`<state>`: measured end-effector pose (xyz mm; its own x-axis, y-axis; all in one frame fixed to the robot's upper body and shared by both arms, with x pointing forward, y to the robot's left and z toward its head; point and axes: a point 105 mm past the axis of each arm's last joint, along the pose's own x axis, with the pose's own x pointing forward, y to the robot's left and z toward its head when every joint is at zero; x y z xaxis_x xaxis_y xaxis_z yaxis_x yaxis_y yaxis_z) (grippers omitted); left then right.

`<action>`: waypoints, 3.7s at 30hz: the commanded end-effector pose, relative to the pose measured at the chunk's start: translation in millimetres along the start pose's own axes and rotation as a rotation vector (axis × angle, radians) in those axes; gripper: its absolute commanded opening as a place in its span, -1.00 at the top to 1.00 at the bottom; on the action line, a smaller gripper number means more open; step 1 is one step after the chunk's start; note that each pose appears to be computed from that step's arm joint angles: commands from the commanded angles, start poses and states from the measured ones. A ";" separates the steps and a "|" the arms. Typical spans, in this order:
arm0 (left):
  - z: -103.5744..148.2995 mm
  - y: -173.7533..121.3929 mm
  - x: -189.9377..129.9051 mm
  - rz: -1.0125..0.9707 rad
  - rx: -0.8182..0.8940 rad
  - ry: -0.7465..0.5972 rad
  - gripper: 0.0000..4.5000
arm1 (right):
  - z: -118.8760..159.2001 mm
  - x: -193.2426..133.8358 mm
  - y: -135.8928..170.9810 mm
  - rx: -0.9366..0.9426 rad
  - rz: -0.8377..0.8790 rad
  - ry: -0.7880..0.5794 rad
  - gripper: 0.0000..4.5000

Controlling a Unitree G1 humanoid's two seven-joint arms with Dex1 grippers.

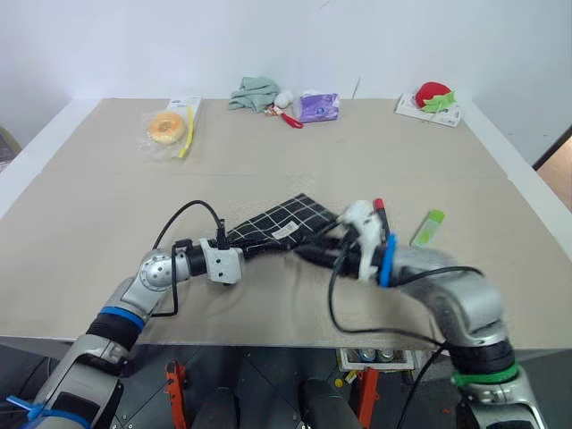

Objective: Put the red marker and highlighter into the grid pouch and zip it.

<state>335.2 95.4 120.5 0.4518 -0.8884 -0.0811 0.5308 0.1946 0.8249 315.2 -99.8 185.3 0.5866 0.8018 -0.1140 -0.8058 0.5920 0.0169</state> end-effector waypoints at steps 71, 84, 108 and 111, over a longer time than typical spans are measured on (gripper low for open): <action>44.4 44.7 19.2 0.110 -0.086 -0.186 1.00 | 6.3 -27.9 -61.4 -0.862 0.043 0.422 0.76; 61.3 44.4 37.6 0.068 -0.305 -0.302 1.00 | 29.5 -18.1 -25.4 -0.900 0.210 0.336 0.76; 47.9 42.7 33.8 0.103 -0.428 -0.268 1.00 | 42.3 -40.5 -22.2 -0.806 0.238 0.386 -0.90; 47.4 43.4 33.5 0.106 -0.429 -0.266 1.00 | 43.6 -43.2 -22.1 -0.784 0.236 0.383 -0.99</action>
<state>338.8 50.3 165.4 0.3424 -0.9291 0.1397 0.7928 0.3654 0.4878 315.2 -142.0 209.6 0.4115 0.7180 -0.5614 -0.8459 0.0717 -0.5284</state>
